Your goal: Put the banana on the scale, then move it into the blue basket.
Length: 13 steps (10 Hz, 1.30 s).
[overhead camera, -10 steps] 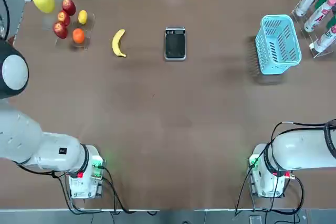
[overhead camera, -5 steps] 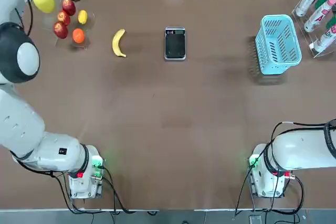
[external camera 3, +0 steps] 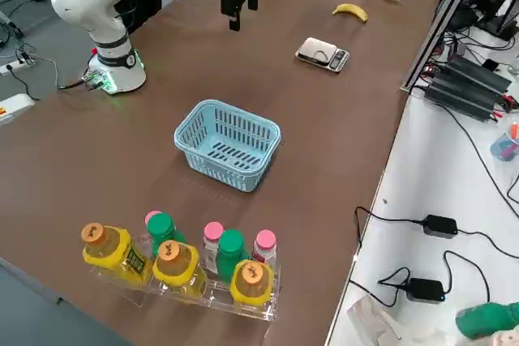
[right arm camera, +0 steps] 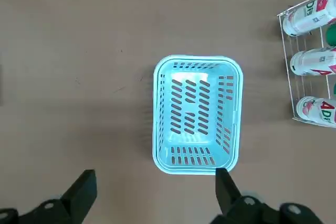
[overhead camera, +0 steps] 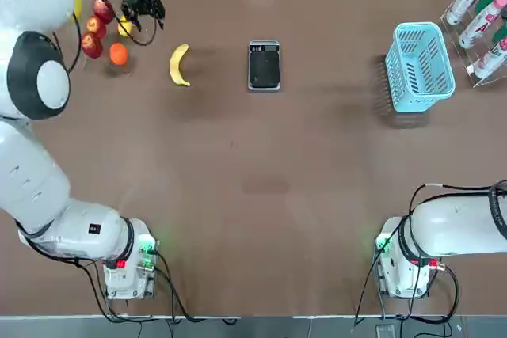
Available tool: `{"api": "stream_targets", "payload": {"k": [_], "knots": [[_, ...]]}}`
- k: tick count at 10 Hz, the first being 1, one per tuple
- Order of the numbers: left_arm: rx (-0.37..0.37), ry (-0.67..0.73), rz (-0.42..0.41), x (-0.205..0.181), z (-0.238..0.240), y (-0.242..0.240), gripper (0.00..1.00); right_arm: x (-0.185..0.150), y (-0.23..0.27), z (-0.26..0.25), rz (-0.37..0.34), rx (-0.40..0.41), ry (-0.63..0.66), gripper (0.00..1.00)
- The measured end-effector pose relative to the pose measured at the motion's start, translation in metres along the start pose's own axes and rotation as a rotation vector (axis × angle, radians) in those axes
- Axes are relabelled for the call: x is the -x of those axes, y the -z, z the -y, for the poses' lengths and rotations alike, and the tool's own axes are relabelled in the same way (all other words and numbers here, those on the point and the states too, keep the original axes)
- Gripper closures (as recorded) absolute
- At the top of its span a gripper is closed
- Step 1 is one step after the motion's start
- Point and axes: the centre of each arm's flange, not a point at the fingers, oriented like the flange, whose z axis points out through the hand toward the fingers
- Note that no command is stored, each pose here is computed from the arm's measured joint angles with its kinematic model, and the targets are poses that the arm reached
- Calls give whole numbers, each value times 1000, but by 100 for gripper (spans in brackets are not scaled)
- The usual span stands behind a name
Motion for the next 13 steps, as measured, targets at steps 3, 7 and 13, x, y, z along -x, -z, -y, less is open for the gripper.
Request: {"api": "stream_targets", "payload": {"k": [3, 7, 13], "knots": [[-7, -1, 36, -13, -3, -96, 3, 0, -1, 0, 2, 0, 0, 0], [-12, -33, 51, -12, -29, -159, 6, 0, -1, 0, 3, 0, 0, 0], [-12, -26, 32, -15, -26, -167, 49, -1, -4, 1, 7, 0, 1, 0]]}}
